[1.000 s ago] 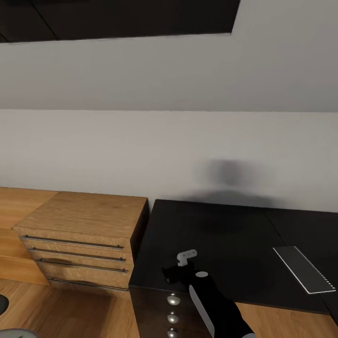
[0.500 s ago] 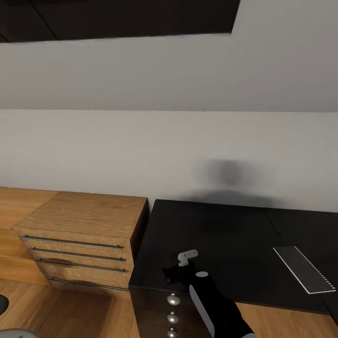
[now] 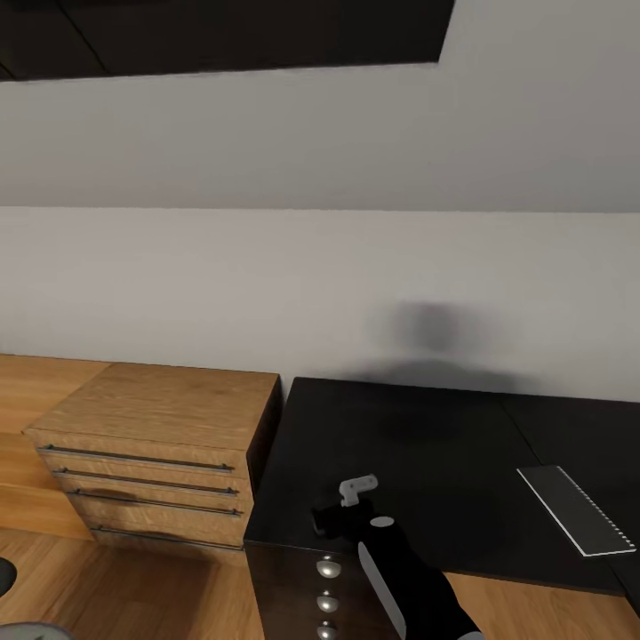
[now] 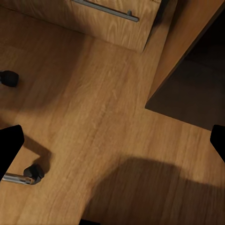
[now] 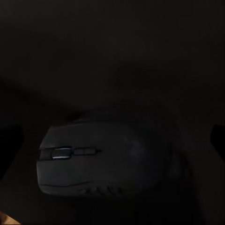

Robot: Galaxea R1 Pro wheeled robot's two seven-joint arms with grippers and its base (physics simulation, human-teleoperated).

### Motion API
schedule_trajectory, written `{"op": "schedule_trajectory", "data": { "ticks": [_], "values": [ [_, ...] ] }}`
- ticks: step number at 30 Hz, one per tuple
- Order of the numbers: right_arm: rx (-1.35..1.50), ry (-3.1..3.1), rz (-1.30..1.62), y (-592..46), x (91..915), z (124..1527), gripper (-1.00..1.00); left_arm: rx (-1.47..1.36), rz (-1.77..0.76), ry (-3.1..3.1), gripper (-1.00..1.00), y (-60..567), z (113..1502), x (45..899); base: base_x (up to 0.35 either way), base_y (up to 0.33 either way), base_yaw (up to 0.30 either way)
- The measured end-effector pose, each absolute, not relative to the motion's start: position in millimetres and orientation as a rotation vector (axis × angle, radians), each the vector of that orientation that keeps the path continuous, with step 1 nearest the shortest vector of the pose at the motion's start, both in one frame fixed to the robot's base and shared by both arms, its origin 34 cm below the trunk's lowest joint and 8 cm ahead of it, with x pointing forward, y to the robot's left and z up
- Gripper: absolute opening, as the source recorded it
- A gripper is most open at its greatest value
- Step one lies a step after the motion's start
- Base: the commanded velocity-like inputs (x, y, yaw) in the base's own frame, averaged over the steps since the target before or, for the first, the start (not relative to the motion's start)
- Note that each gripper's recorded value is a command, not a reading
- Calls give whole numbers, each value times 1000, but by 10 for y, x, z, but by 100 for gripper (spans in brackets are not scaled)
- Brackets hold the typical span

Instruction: In the bedroom, organize the workspace by keeping the computer under the desk, ensuring the monitor is on the desk, placing the keyboard on the desk next to the monitor, placing the mouse on the desk next to the keyboard, moving the folder from the swivel chair onto the desk next to the mouse, stacking the notebook on top of the folder with the pen on top of the notebook, and positioning the swivel chair next to the desk.

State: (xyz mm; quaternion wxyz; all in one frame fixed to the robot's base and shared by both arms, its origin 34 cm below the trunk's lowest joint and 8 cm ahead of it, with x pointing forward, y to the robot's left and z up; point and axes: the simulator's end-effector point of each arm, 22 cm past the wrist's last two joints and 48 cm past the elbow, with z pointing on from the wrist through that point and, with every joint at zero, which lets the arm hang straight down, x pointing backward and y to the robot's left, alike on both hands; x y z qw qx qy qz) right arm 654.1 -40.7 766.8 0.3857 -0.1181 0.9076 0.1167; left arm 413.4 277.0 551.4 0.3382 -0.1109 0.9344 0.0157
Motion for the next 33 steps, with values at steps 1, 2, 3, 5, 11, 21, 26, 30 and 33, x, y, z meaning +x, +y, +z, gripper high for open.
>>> {"op": "schedule_trajectory", "data": {
  "ticks": [1,2,3,5,11,21,26,30,33],
  "values": [
    [-302,2312,297,-406,6540,7651,100,-289,41,2434,100,2770,5500,4134,0,0,0],
    [-302,2313,297,-406,6538,7633,100,-289,41,2434,100,2770,5485,4135,0,0,0],
    [-303,2313,297,-405,6536,7615,100,-290,41,2434,100,2770,5471,4136,0,0,0],
    [-303,2313,297,-405,6538,7585,100,-290,41,2434,100,2770,5441,4137,0,0,0],
    [-304,2313,296,-404,6536,7553,100,-290,41,2434,100,2770,5410,4138,0,0,0],
    [-310,2311,291,-402,6537,7508,100,-290,41,2434,100,2770,5364,4139,0,0,0],
    [-313,2310,290,-400,6538,7510,100,-290,43,2433,100,2780,5365,4139,0,4,0],
    [-314,2310,289,-400,6538,7509,100,-290,43,2433,100,2782,5365,4139,0,58,0],
    [-314,2310,289,-400,6539,7510,100,-290,42,2433,100,2776,5365,4139,0,77,0]
  ]
}}
